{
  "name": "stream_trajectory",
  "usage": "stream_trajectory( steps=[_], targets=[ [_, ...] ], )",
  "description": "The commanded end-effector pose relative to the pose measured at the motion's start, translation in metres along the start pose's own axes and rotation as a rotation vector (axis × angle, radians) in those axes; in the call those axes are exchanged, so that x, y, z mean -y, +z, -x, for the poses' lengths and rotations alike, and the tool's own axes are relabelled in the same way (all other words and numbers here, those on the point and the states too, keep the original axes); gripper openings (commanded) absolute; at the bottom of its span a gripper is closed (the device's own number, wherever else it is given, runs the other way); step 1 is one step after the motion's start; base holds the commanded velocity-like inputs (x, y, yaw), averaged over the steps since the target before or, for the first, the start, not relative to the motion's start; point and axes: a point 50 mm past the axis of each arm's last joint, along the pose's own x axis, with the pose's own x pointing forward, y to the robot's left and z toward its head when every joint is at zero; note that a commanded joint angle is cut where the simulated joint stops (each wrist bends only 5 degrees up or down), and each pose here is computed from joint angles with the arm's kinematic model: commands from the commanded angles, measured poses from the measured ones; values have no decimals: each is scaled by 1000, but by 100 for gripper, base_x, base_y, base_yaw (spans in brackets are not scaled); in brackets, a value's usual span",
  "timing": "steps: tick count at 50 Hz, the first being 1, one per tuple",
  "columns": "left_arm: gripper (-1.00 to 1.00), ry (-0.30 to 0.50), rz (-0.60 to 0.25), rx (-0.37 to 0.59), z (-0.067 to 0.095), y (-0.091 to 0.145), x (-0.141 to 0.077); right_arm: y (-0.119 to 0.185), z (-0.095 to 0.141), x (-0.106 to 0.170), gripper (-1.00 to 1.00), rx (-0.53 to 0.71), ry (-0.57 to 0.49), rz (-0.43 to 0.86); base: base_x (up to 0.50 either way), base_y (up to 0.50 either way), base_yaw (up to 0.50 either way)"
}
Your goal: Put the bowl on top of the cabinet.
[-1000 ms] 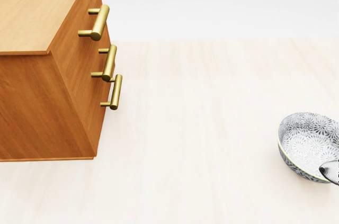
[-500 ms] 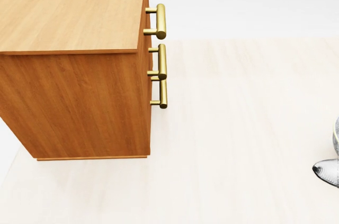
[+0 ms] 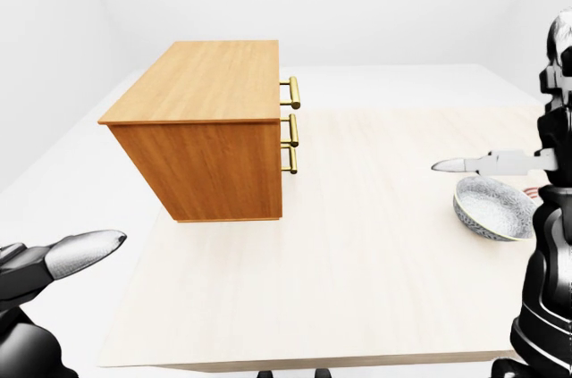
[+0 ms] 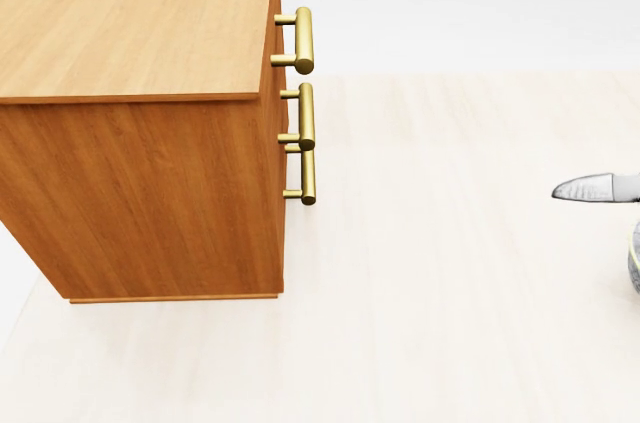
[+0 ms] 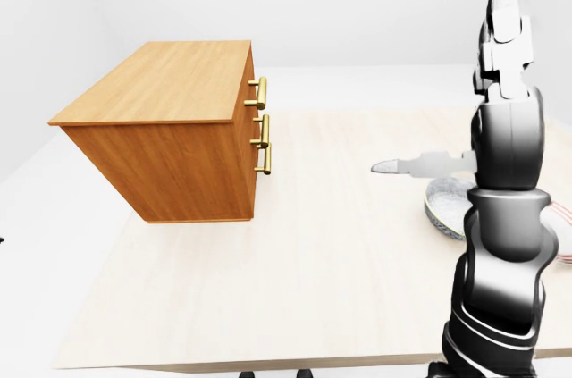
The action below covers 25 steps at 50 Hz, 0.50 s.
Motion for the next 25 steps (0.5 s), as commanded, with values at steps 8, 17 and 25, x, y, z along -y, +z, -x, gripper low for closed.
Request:
stream_trajectory(
  steps=[8,17,25],
  targets=[
    [100,-9,-6,2,0,-1,4,-111,6,16,100,-570,450,416,0,0,0],
    [100,-9,-8,3,0,-1,3,-147,35,33,100,-831,583,578,0,0,0],
    [100,-9,-11,6,0,-1,3,-155,35,40,100,-909,638,645,0,0,0]
  ],
)
